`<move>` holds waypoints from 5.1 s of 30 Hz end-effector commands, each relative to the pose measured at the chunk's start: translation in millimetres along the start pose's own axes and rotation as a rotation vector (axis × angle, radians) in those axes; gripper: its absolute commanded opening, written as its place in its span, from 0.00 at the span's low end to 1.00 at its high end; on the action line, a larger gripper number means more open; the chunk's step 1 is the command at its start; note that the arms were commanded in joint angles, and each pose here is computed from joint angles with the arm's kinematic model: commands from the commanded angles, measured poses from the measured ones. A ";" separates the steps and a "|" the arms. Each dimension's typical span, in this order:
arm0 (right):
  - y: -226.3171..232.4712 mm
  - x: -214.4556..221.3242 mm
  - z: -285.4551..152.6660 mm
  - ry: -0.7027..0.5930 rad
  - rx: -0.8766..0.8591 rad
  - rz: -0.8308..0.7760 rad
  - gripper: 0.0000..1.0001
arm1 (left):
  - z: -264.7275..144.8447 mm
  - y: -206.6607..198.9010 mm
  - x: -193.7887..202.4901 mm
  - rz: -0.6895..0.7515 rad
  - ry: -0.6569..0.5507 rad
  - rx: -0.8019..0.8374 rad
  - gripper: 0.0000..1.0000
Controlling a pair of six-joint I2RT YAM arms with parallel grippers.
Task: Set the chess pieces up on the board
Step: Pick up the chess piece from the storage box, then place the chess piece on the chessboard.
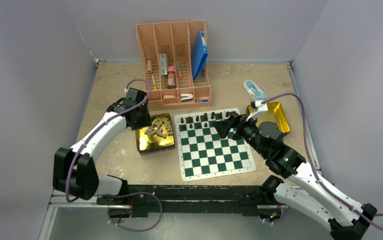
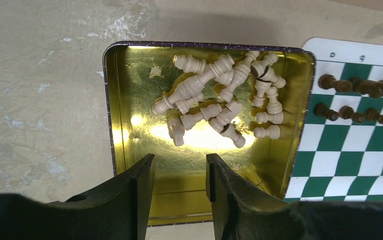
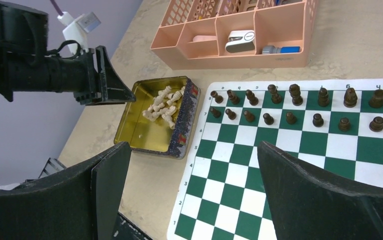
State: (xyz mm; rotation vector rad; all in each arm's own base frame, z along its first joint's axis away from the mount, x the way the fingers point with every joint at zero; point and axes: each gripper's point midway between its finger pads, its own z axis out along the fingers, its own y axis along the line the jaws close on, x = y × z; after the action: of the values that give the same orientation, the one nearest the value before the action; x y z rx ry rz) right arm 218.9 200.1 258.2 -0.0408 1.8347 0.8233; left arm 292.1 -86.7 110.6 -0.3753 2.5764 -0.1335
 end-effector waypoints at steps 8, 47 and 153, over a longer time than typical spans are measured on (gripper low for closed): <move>9.4 -11.7 -1.1 -0.035 -0.038 -0.033 0.99 | 30.3 2.5 14.6 -0.072 0.086 -0.038 0.38; 8.3 -12.5 -4.6 -0.035 -0.032 -0.032 0.99 | 38.2 1.8 17.5 -0.050 0.119 -0.045 0.05; -6.1 -83.2 -89.8 -0.283 0.064 0.096 0.98 | -39.1 -189.0 243.1 0.678 0.284 0.186 0.32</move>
State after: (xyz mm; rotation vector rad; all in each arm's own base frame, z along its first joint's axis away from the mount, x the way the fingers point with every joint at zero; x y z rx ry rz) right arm 182.8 109.1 333.1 0.2256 1.6273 0.7585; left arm 113.9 -327.7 39.3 0.6411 2.7953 -0.1673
